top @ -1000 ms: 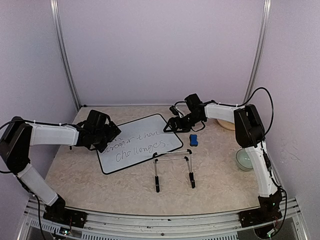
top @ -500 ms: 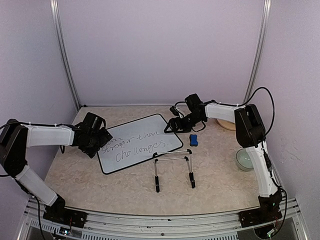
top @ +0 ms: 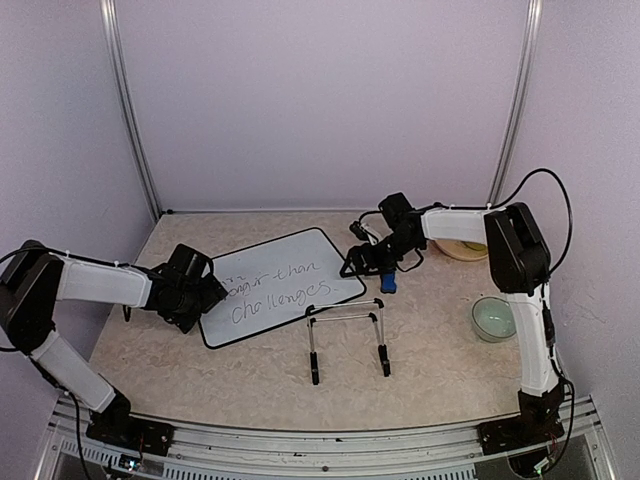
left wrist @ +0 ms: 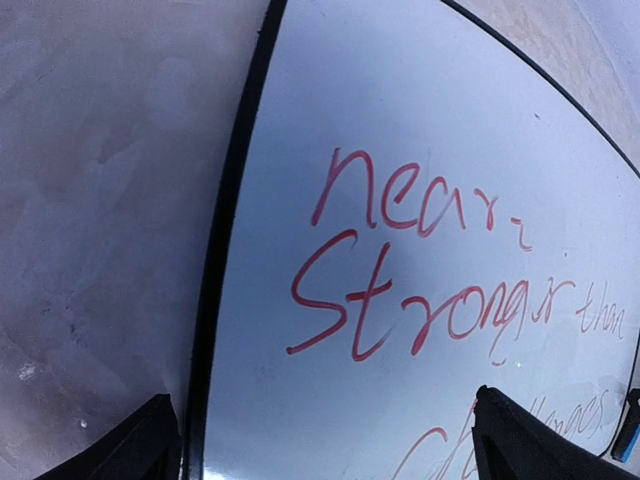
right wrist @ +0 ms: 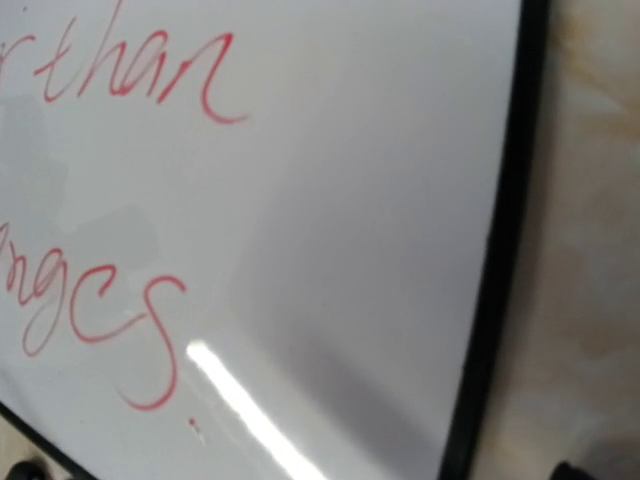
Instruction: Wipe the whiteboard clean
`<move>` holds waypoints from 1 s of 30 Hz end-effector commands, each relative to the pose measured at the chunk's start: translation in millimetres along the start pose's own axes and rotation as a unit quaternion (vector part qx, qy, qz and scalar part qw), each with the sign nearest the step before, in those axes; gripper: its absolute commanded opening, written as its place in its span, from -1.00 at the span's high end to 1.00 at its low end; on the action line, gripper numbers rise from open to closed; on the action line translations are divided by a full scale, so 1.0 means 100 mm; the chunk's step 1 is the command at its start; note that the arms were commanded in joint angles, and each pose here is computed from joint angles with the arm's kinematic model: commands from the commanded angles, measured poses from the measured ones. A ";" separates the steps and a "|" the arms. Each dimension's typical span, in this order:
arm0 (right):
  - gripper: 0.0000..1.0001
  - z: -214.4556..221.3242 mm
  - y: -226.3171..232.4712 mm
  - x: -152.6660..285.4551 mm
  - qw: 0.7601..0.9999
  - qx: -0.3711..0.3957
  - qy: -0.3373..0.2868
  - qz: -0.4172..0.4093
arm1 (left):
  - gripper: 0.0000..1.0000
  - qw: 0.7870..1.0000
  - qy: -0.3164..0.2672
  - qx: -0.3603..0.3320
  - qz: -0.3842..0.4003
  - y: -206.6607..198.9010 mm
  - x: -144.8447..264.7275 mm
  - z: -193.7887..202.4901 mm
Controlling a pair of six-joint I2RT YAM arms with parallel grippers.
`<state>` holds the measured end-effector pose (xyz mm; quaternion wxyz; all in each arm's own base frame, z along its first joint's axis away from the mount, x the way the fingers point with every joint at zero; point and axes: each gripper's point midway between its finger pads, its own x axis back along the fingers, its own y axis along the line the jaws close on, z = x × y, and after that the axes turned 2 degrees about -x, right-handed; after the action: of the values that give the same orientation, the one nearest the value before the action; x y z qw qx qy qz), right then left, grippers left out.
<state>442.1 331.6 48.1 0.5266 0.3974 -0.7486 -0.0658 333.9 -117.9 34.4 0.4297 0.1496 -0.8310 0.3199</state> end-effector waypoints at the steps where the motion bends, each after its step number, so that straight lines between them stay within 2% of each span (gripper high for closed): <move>1: -1.00 0.23 -0.02 -0.13 0.999 -0.020 0.030 -0.009 | -0.97 0.999 0.026 0.000 0.021 -0.07 -0.12 0.18; 12: -1.00 0.29 0.41 -0.43 0.995 -0.005 0.050 -0.086 | -0.96 0.994 0.035 -0.008 0.102 -0.42 -0.14 0.30; 24: -1.00 0.10 0.71 -0.22 0.991 0.007 0.020 -0.135 | -0.96 0.986 0.010 -0.016 0.164 -0.76 0.10 0.16; 30: -0.99 0.11 0.82 -0.20 0.989 0.023 0.024 -0.141 | -0.96 0.983 0.001 -0.017 0.181 -0.86 0.21 0.09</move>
<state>447.4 345.0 53.3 0.5169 0.4096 -0.7454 -0.0970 352.3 -132.6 40.8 0.3847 0.1094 -0.8581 0.3222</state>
